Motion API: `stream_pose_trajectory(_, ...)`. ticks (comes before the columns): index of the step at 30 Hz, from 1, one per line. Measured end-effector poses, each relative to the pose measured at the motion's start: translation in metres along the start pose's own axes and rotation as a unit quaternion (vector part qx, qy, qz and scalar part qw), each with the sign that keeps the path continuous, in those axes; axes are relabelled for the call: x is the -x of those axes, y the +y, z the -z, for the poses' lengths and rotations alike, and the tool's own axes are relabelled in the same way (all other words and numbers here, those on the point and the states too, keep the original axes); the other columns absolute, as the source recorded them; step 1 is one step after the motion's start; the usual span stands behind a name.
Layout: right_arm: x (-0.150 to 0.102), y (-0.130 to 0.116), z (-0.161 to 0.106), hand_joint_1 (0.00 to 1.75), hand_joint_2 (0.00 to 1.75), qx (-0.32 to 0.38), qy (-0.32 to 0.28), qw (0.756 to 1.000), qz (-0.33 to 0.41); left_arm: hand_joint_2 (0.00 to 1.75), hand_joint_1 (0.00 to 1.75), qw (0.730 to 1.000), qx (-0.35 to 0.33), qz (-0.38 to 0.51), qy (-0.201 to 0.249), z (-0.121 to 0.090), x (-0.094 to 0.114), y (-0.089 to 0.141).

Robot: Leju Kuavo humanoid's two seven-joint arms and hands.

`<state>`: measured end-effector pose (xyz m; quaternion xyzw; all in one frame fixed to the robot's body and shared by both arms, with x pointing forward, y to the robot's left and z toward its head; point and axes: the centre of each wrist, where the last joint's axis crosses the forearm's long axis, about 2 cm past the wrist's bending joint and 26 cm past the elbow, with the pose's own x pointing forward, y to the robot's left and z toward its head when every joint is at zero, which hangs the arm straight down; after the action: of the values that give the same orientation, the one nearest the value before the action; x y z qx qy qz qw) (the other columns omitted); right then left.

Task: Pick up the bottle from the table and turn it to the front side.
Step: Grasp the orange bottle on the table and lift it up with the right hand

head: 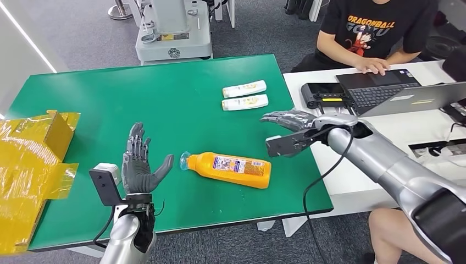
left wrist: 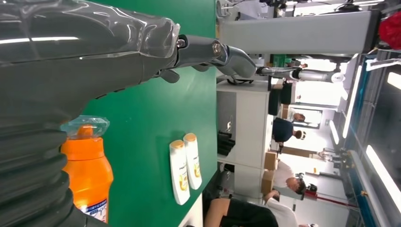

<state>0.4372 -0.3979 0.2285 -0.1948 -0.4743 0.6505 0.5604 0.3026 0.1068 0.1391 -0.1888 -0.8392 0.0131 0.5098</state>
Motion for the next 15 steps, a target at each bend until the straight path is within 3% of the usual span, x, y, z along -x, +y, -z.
stream_pose_trajectory(5,-0.030,-0.012,0.027,0.00,1.75,0.014,-0.035,0.999,-0.007,1.75,0.00,1.000,-0.006,0.002,-0.002,0.000,0.000,0.001)
stream_pose_trajectory(15,-0.074,0.007,0.064,0.00,1.75,0.018,-0.075,0.997,0.002,1.75,0.00,1.000,-0.005,0.004,0.002,-0.001,0.002,0.002)
